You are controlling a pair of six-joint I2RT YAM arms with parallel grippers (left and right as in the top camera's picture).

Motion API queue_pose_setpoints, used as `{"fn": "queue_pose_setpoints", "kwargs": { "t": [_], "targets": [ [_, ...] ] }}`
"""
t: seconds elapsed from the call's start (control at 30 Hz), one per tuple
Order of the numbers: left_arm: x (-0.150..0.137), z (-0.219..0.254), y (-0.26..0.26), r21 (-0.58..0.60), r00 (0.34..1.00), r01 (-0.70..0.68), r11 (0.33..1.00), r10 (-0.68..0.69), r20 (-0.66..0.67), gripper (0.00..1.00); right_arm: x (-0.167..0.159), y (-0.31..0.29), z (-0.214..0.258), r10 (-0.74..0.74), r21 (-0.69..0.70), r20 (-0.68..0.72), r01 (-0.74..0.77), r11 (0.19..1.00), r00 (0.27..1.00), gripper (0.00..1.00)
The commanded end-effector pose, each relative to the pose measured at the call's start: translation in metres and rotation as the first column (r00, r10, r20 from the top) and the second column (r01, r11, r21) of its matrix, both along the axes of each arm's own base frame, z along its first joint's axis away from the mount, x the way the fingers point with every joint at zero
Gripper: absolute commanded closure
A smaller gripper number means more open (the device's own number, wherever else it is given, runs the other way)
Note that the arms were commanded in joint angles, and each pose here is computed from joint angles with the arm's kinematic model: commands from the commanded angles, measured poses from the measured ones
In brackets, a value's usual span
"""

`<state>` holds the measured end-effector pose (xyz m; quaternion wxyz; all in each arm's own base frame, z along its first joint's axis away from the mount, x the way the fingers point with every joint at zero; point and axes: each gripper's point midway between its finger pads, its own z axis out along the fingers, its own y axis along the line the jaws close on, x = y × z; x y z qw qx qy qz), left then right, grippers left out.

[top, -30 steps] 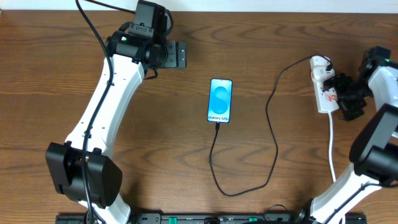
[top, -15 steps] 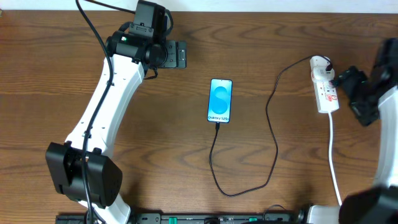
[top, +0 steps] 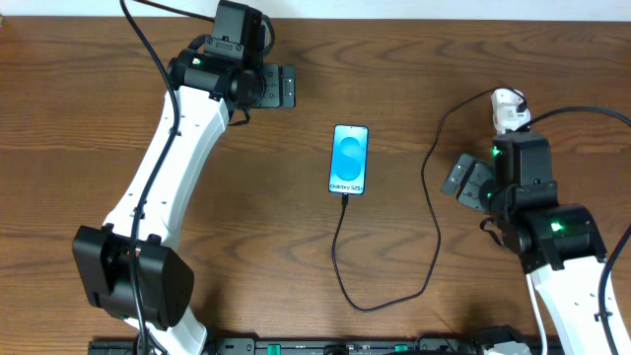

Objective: Plug charger to phone and switch on socket

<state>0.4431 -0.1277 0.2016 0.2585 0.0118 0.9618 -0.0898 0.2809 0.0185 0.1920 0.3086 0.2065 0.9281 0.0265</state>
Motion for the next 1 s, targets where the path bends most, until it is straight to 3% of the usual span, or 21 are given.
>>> {"fn": "queue_pose_setpoints", "kwargs": {
  "t": [0.0, 0.67, 0.97],
  "targets": [
    [0.001, -0.003, 0.002, 0.014, 1.000, -0.005, 1.000, 0.005, -0.004, 0.03, -0.001, 0.003, 0.001, 0.025, -0.012, 0.011, -0.025, 1.000, 1.000, 0.01],
    [0.001, -0.003, 0.002, 0.014, 1.000, -0.005, 1.000, 0.005, -0.004, 0.03, -0.010, 0.006, -0.007, 0.044, 0.001, -0.045, -0.044, 0.999, 0.998, 0.01],
    [0.001, -0.003, 0.002, 0.014, 1.000, -0.005, 1.000, 0.005, -0.004, 0.02, -0.046, -0.007, -0.028, 0.033, -0.057, -0.213, -0.047, 0.997, 0.976, 0.01]
  ]
}}
